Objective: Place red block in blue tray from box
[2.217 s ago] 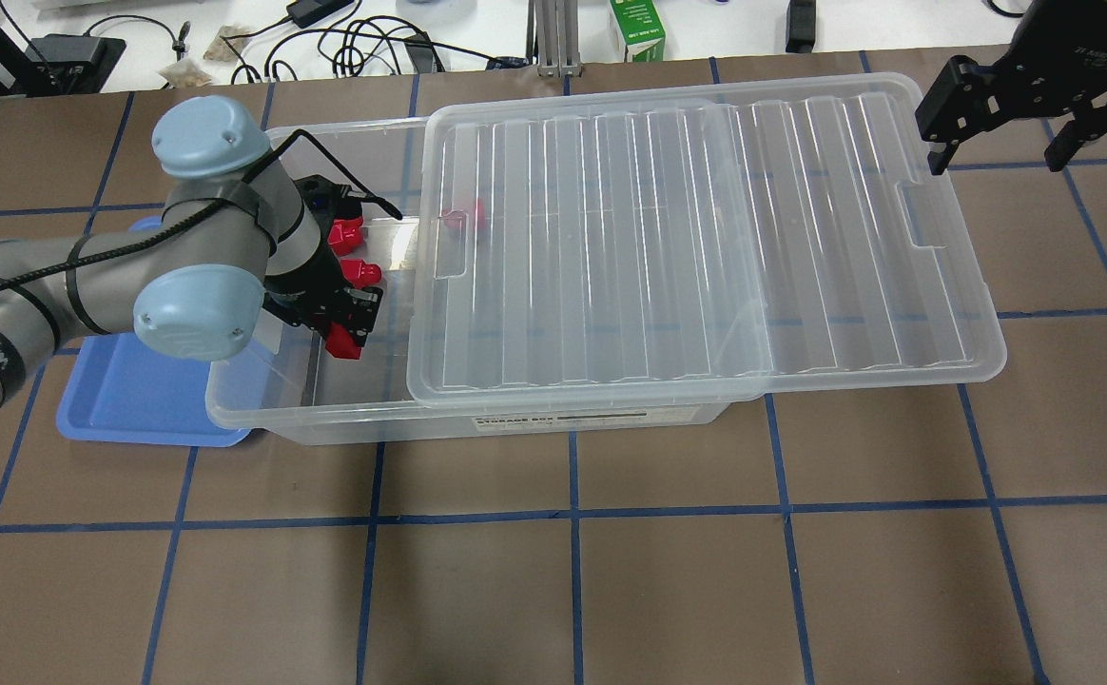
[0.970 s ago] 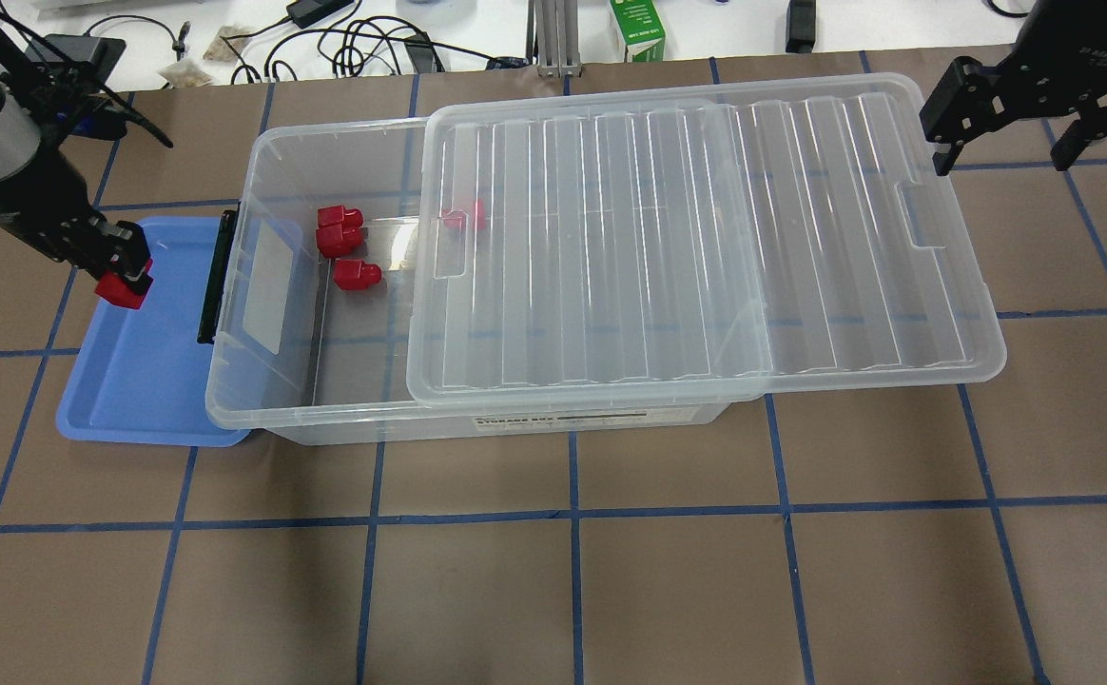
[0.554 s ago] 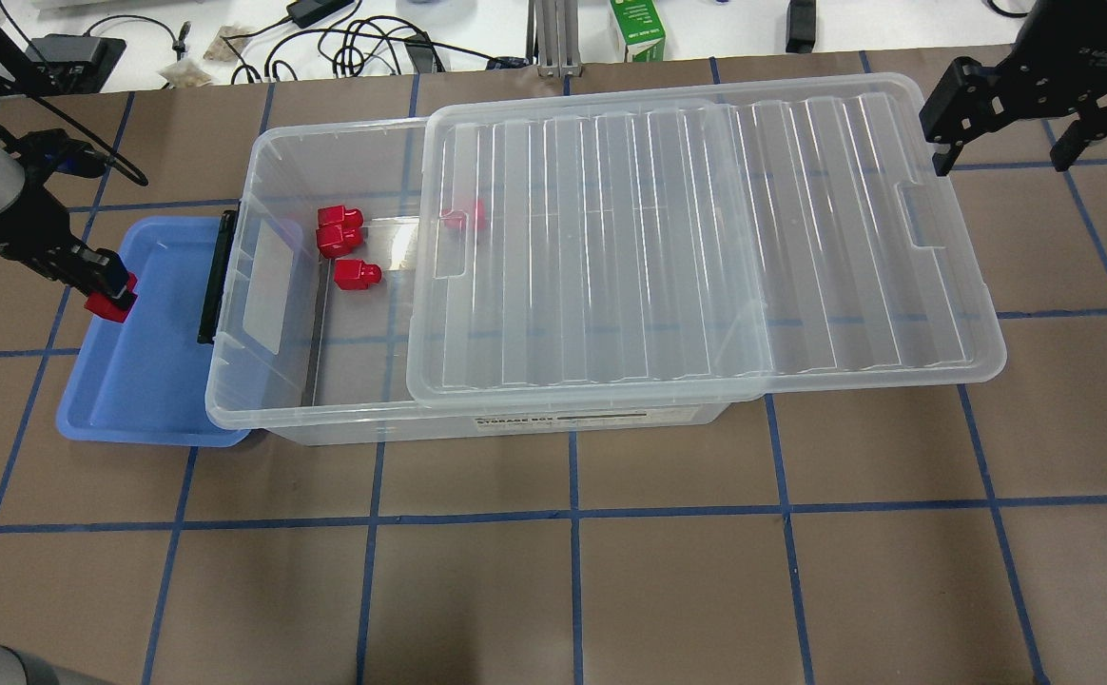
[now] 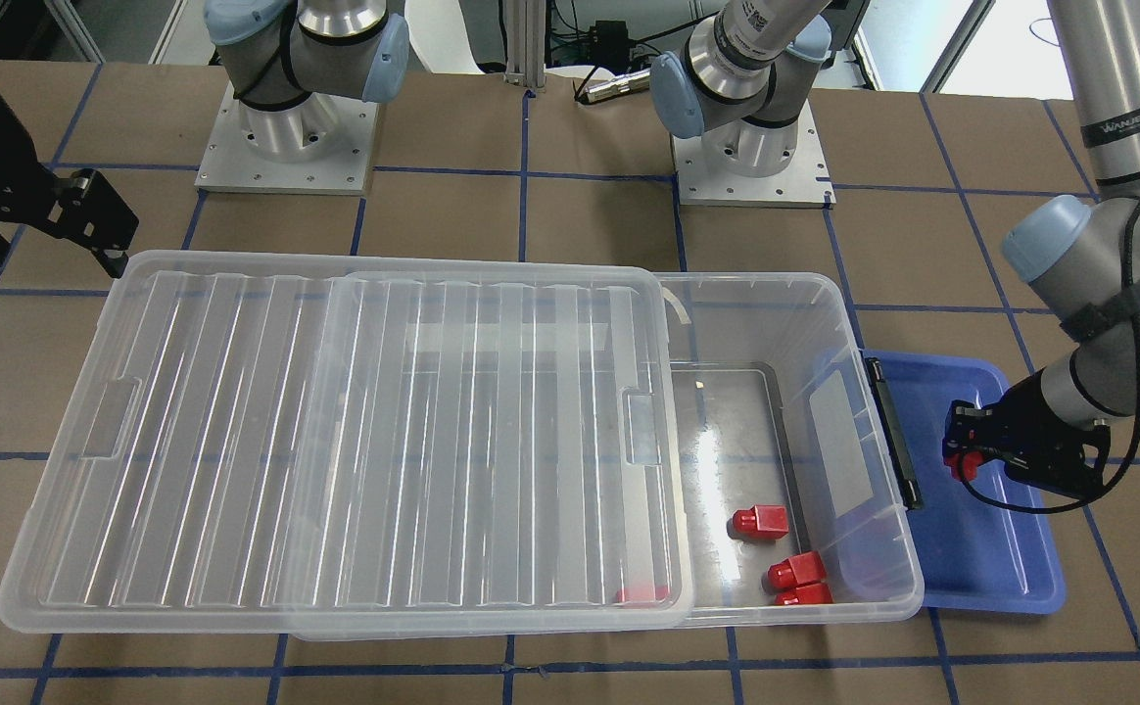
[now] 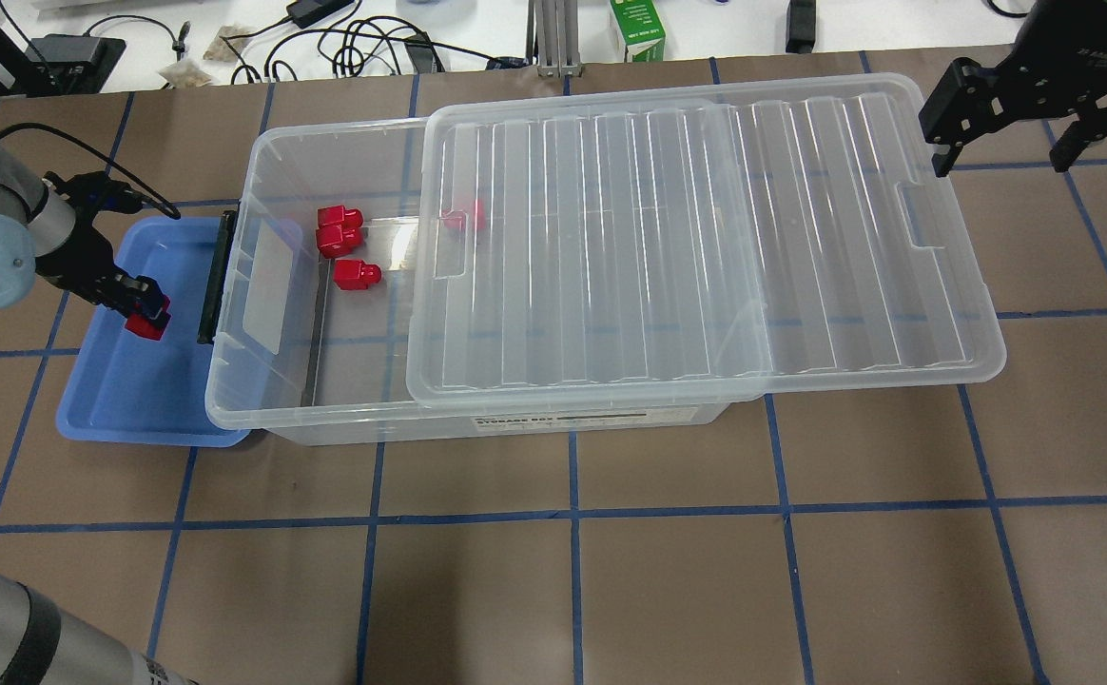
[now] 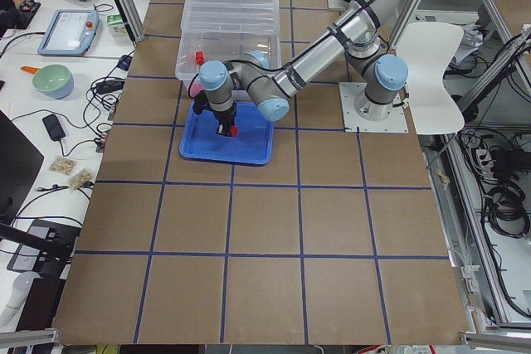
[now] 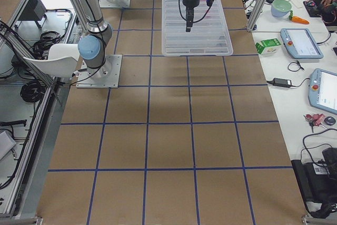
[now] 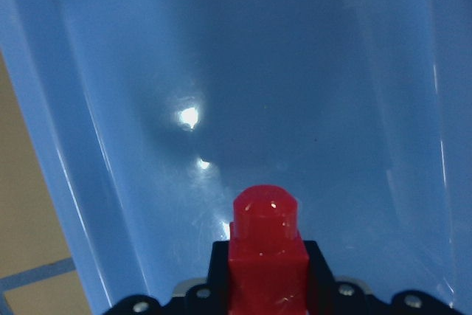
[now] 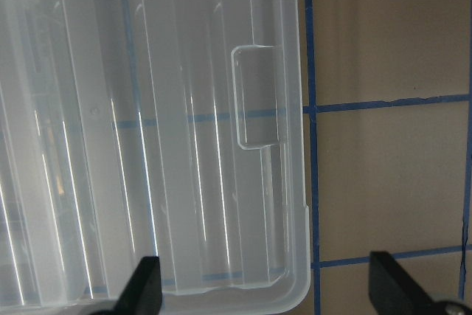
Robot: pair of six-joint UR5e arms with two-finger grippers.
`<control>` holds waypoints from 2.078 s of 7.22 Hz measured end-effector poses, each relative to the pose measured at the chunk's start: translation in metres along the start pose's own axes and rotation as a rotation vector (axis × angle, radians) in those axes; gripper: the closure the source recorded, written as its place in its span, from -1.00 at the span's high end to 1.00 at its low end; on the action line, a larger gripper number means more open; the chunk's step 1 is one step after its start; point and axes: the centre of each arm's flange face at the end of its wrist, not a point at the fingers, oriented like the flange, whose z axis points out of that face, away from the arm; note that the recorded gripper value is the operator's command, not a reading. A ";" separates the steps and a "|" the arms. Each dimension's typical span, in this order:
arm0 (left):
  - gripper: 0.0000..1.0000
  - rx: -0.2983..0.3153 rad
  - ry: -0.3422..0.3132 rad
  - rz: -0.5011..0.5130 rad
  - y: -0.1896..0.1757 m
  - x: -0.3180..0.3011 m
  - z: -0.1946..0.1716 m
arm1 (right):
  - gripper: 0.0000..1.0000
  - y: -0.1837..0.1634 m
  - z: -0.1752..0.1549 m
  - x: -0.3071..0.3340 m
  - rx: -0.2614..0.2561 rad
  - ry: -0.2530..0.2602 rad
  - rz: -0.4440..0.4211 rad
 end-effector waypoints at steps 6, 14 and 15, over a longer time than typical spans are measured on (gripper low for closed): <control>1.00 0.006 -0.013 -0.023 -0.005 0.005 0.001 | 1.00 -0.004 0.005 0.001 -0.009 -0.002 -0.003; 1.00 0.012 -0.047 -0.048 -0.016 0.195 -0.223 | 1.00 -0.073 0.115 0.108 -0.106 -0.049 -0.005; 1.00 0.025 -0.055 -0.067 -0.017 0.231 -0.231 | 1.00 -0.078 0.125 0.113 -0.113 -0.052 -0.018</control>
